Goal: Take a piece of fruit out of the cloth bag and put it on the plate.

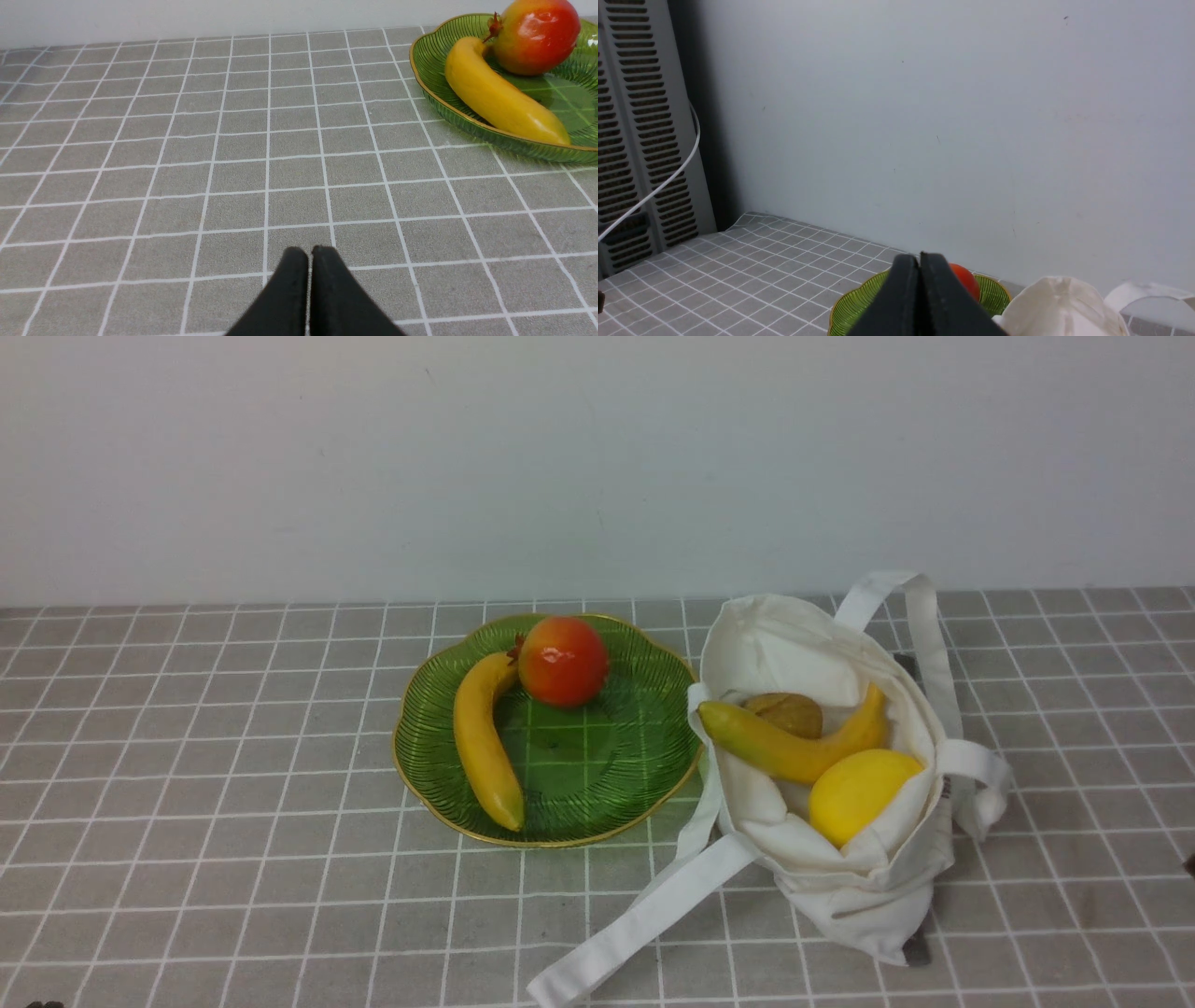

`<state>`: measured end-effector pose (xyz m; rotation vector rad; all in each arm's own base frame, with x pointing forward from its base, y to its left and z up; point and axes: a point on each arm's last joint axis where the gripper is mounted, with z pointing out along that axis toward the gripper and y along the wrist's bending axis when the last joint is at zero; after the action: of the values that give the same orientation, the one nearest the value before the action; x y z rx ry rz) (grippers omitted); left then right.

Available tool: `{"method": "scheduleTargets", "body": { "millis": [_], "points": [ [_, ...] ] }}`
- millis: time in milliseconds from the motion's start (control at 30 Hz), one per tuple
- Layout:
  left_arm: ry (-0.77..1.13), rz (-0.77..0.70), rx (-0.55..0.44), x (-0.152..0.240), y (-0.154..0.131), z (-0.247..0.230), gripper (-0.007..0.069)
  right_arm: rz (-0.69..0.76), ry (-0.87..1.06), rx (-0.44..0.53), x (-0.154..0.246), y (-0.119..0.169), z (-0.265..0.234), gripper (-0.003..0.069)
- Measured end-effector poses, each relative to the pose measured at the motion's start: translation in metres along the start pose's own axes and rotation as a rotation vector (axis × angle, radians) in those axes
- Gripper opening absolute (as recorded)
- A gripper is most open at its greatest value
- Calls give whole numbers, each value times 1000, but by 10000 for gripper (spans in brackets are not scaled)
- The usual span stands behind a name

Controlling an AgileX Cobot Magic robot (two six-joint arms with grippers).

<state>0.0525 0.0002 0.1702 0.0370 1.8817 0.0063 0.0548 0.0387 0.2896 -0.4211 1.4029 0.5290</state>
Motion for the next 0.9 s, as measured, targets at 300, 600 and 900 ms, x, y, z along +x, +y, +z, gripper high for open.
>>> {"method": "scheduleTargets", "body": {
  "millis": [300,600,900],
  "points": [
    [0,0,0,0,0,0,-7,0,0,0,0,0,0,-14],
    [0,0,0,0,0,0,-7,0,3,0,0,0,0,-15],
    [0,0,0,0,0,0,-7,0,46,4,5,0,-1,-15]
  ]
}}
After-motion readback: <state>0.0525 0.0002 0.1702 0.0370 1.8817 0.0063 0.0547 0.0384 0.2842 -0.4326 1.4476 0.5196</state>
